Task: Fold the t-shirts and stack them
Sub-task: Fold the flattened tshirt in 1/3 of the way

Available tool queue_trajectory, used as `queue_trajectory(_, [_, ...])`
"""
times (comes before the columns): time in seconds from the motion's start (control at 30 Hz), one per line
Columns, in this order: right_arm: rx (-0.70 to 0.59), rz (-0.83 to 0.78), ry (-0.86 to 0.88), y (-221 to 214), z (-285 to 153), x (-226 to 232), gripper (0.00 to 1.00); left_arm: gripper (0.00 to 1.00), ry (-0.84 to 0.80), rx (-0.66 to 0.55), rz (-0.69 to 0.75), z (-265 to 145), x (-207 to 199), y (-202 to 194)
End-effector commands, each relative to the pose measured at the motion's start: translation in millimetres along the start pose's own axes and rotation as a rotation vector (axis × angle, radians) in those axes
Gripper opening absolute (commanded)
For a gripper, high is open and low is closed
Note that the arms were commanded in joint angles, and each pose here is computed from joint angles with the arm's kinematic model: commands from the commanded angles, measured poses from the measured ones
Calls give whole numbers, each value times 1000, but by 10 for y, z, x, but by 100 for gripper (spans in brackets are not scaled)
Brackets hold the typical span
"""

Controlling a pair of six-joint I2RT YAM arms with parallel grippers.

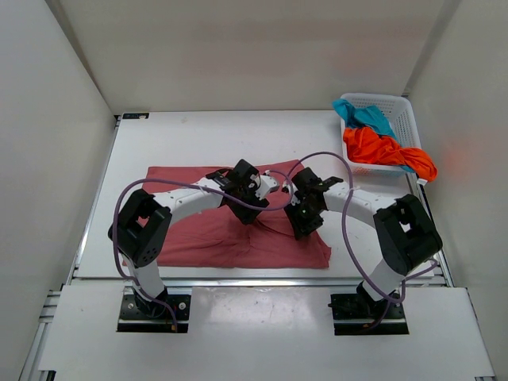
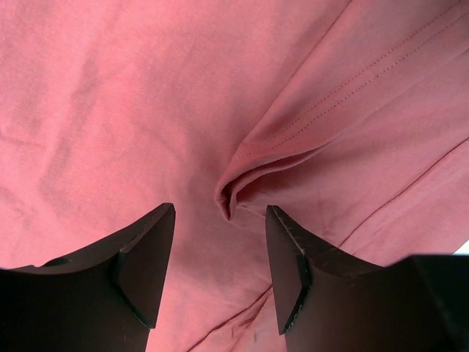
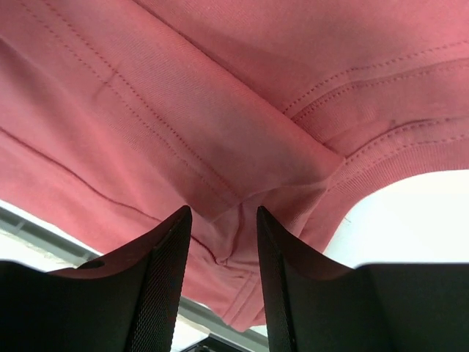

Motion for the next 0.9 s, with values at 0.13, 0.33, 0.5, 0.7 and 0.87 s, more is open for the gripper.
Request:
queue_trajectory(0.13, [-20, -45, -40, 122, 28, 1, 42, 61, 22, -50, -8, -86, 7, 65])
queue_trajectory(0.33, [-47, -21, -46, 194, 15, -12, 30, 49, 18, -37, -8, -14, -18, 49])
queue_trajectory(0.5, [-57, -21, -38, 250, 17, 7, 22, 36, 25, -20, -20, 42, -2, 17])
queue_trajectory(0.7, [-56, -18, -15, 282, 31, 22, 0, 20, 15, -29, -28, 23, 2, 29])
queue_trajectory(0.87, [-92, 16, 4, 393, -67, -47, 0, 10, 48, -21, -45, 32, 84, 5])
Point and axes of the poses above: each gripper's point midway between its finger pads, its own z axis out along the fingers, its own x axis along the line the jaws close on, y = z × x, the point moved 7 cm from there along -z, back along the fingers, and after that the axes turned 8 degrees about -z, right-handed, at the moved point
